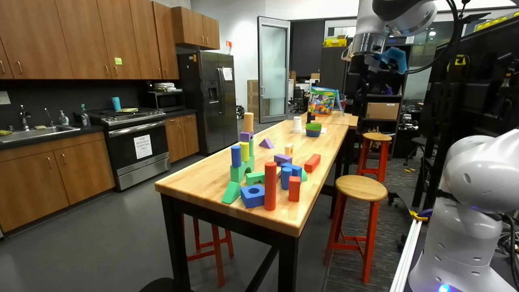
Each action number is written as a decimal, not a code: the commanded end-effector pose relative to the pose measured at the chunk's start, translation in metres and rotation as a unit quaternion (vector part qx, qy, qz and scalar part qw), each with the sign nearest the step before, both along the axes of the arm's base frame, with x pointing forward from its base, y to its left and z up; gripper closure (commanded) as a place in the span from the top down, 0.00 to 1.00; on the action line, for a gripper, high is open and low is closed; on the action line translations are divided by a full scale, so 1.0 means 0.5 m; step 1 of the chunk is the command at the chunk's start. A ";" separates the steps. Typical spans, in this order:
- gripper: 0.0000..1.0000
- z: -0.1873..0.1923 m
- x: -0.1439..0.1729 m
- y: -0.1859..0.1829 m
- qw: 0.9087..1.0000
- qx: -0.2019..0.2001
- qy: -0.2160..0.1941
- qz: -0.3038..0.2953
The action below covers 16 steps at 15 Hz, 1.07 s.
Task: Move the object and place it amongst the other objects
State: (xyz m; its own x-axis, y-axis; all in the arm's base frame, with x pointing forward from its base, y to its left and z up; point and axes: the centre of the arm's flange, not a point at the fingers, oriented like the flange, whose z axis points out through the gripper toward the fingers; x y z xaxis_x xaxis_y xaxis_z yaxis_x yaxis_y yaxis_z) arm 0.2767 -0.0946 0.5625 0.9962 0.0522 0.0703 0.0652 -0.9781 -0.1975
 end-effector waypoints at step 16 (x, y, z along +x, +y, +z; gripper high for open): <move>1.00 0.069 0.072 0.083 0.978 -0.183 0.006 0.105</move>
State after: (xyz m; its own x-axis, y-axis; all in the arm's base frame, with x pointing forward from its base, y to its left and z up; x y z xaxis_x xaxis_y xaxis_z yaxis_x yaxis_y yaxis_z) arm 0.2936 -0.0614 0.5781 0.9835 0.1779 0.0324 0.1758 -0.9826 0.0599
